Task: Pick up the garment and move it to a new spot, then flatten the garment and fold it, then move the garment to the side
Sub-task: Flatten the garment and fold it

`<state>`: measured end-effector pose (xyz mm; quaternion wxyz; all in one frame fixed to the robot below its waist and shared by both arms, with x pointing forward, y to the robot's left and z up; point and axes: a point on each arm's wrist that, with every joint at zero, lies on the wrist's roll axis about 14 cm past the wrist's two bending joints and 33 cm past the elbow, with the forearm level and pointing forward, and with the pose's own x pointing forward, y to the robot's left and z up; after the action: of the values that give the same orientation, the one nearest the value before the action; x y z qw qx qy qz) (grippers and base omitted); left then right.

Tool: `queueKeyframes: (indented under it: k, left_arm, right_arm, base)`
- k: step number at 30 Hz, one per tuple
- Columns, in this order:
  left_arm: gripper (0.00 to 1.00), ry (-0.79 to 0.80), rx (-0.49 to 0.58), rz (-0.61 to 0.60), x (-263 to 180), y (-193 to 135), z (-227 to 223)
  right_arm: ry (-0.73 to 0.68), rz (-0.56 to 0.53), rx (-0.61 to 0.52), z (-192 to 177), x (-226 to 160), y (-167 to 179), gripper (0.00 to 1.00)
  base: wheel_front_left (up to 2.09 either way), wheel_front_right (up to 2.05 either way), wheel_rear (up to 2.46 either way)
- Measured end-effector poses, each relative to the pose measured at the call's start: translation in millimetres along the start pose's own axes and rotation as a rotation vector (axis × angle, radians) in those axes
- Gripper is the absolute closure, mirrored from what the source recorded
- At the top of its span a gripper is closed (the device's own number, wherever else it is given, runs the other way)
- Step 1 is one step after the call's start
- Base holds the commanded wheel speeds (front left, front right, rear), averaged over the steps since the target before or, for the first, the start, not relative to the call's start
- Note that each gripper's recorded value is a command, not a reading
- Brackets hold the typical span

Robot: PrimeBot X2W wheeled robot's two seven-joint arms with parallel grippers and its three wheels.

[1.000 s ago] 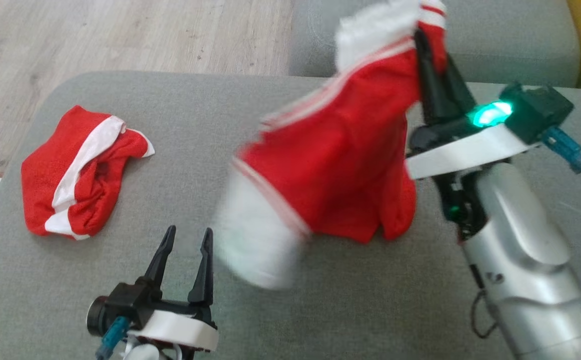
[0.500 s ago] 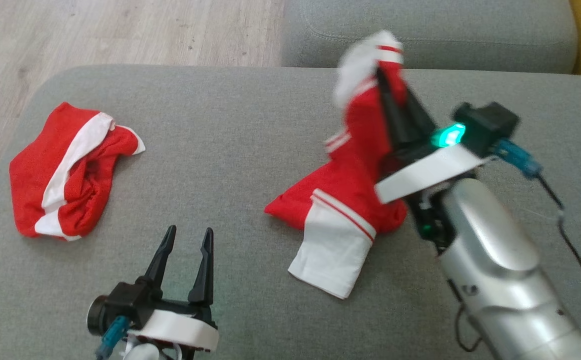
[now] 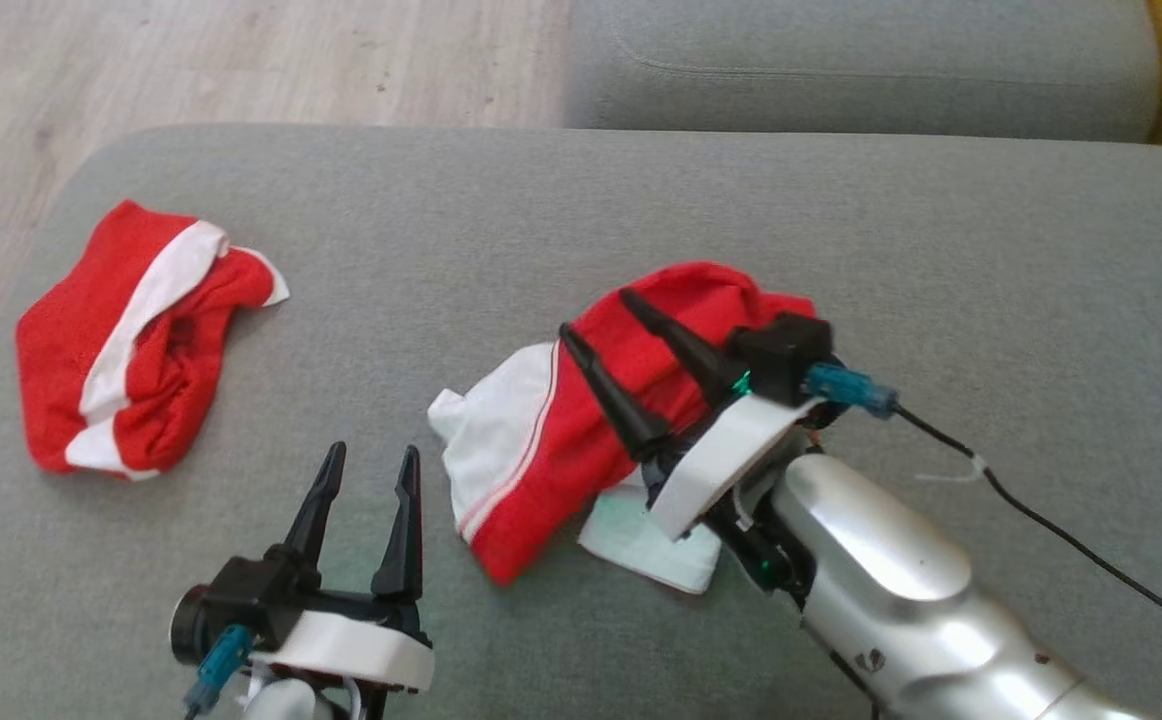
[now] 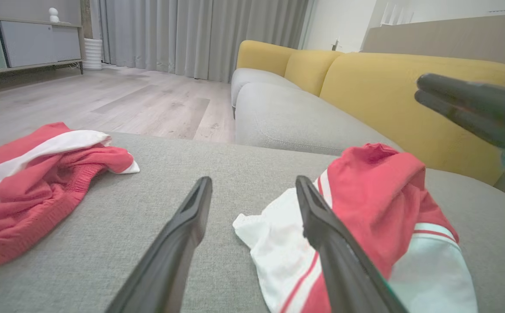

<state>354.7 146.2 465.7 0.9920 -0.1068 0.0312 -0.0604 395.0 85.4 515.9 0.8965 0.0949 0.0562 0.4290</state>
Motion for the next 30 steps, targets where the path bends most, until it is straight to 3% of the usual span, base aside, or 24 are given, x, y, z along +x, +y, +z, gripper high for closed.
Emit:
queueKeyframes:
  k: [7, 15, 23, 30]
  left_arm:
    - [0.0, -0.013, 0.001, -0.026, 9, -8, 4]
    - [0.0, -0.052, -0.007, -0.068, 22, -21, 17]
    - [0.0, -0.051, -0.019, -0.104, 28, -33, 17]
    - [0.0, -0.046, -0.026, -0.108, 28, -35, 15]
  right_arm:
    - [-0.153, -0.196, -0.02, 40, -28, -63, 0.0]
    - [-0.256, -0.493, -0.026, 50, -110, -128, 0.0]
    - [-0.225, -0.697, 0.046, 5, -177, -140, 0.0]
    - [-0.214, -0.73, 0.06, -6, -188, -138, 0.0]
  base:
    - [0.0, 0.0, 0.0]
    - [0.0, 0.0, 0.0]
    - [0.0, 0.0, 0.0]
    - [0.0, 0.0, 0.0]
